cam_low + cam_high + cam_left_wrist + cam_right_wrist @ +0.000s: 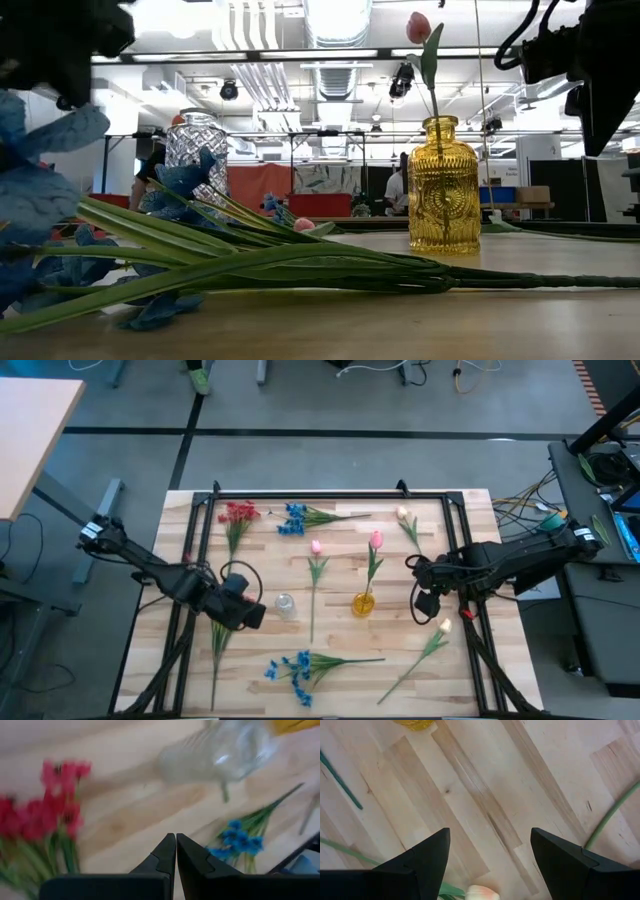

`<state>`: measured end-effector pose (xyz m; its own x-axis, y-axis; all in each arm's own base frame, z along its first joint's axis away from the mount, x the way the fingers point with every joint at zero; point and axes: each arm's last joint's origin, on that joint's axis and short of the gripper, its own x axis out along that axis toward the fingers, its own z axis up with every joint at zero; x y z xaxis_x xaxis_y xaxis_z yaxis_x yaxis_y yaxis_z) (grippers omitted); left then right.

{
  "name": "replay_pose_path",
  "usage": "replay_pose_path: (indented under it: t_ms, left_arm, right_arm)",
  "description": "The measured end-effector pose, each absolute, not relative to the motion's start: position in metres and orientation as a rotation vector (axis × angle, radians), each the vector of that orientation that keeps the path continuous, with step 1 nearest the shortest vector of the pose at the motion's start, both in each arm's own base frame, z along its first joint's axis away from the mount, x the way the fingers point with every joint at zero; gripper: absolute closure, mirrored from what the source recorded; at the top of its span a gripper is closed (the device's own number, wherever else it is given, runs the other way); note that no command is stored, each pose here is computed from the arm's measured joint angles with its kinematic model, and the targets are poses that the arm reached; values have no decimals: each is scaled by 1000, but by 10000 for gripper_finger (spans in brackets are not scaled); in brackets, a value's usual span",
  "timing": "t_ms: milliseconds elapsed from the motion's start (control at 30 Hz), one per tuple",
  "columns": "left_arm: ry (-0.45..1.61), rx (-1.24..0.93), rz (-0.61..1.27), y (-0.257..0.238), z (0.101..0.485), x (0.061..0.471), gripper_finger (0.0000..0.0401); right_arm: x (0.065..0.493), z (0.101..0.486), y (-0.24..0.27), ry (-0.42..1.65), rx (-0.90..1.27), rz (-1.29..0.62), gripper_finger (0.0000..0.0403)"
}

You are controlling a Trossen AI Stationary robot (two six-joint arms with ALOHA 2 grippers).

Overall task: Sort flowers into vase by color
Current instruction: Put the bottom red flower into the transparent vase

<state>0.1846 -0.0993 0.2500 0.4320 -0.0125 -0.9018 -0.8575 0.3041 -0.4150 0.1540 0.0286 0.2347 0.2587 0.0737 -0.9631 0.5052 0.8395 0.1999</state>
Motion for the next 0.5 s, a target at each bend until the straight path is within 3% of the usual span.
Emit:
replay_pose_path:
  t_ms: [267, 500]
  left_arm:
    - [1351, -1153, 921, -111, 220, 182, 391]
    - [1539, -1077, 995, -129, 193, 188, 314]
  right_arm:
    - [154, 235, 29, 1291, 534, -312, 129]
    - [154, 234, 29, 1290, 537, -316, 129]
